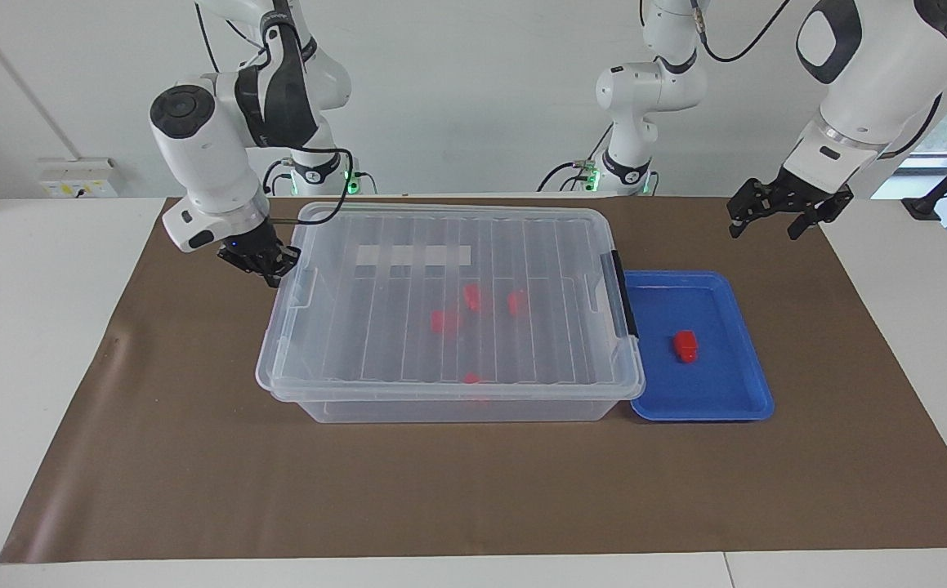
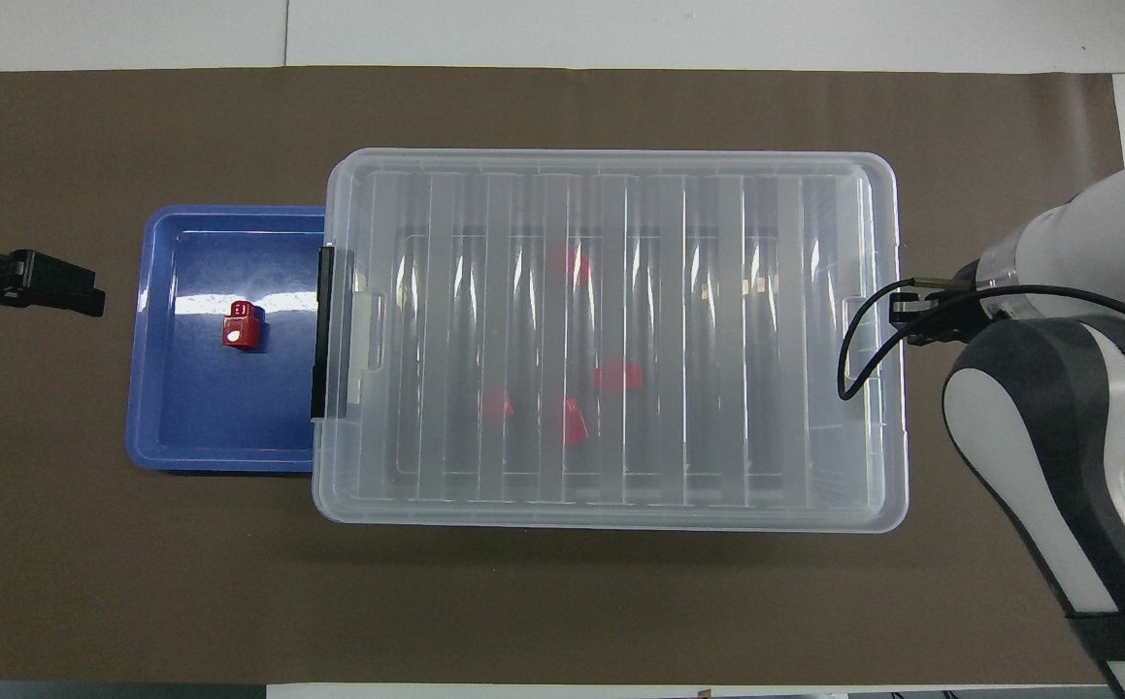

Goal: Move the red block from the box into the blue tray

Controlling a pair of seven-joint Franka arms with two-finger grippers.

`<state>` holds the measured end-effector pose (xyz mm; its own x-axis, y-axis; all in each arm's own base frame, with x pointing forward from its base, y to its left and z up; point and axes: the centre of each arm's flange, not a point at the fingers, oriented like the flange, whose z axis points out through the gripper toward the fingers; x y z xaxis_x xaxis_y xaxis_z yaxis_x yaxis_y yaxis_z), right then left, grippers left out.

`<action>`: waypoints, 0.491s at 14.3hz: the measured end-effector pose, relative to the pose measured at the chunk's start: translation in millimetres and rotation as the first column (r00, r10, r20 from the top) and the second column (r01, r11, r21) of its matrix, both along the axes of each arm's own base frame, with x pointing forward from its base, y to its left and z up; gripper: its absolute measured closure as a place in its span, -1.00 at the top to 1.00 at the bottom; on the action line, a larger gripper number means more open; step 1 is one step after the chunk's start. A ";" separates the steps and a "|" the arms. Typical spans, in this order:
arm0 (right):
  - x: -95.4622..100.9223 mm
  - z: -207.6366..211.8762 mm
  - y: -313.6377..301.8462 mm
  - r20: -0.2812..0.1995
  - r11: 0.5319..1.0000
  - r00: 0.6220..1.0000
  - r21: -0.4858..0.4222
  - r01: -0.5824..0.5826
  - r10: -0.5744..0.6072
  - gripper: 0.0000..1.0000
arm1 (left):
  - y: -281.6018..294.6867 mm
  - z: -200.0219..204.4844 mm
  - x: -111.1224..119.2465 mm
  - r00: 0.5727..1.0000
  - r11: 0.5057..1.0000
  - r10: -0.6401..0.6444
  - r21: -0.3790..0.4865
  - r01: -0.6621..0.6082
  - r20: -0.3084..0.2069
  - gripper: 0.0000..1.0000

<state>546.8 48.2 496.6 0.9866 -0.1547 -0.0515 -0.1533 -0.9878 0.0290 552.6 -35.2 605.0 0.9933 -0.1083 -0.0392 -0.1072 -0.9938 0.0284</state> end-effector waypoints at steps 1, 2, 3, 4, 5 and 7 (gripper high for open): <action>0.6 14.9 -2.9 -0.006 1.000 1.000 0.000 -0.001 0.001 -0.98 | 0.0 0.0 0.0 1.000 1.000 0.000 0.000 0.000 0.000 1.00; 0.3 32.5 -8.5 -0.015 1.000 1.000 -0.001 -0.002 0.002 -0.98 | 0.0 -0.1 0.0 1.000 1.000 0.000 0.000 0.000 0.000 1.00; -1.4 53.8 -17.3 -0.026 1.000 1.000 -0.001 0.005 -0.005 -0.98 | 0.0 -0.1 0.0 1.000 1.000 0.000 0.000 0.000 0.000 1.00; -4.6 74.2 -25.2 -0.033 1.000 0.999 -0.001 0.010 -0.010 -0.98 | 0.0 -0.1 0.0 1.000 1.000 0.000 0.000 0.000 0.000 1.00; -9.2 91.0 -30.2 -0.042 1.000 0.999 -0.002 0.014 -0.014 -0.87 | 0.0 -0.1 0.0 1.000 1.000 0.000 0.000 0.000 0.000 1.00; -18.9 112.7 -31.7 -0.053 1.000 0.999 -0.002 -0.011 0.011 -0.44 | 0.0 0.0 0.0 1.000 1.000 0.000 0.000 0.000 0.000 1.00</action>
<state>527.8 16.5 609.3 0.9841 -0.1441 -0.1035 -0.1408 -0.9893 0.0387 552.6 -35.2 604.9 0.9934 -0.1083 -0.0389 -0.1072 -0.9938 0.0284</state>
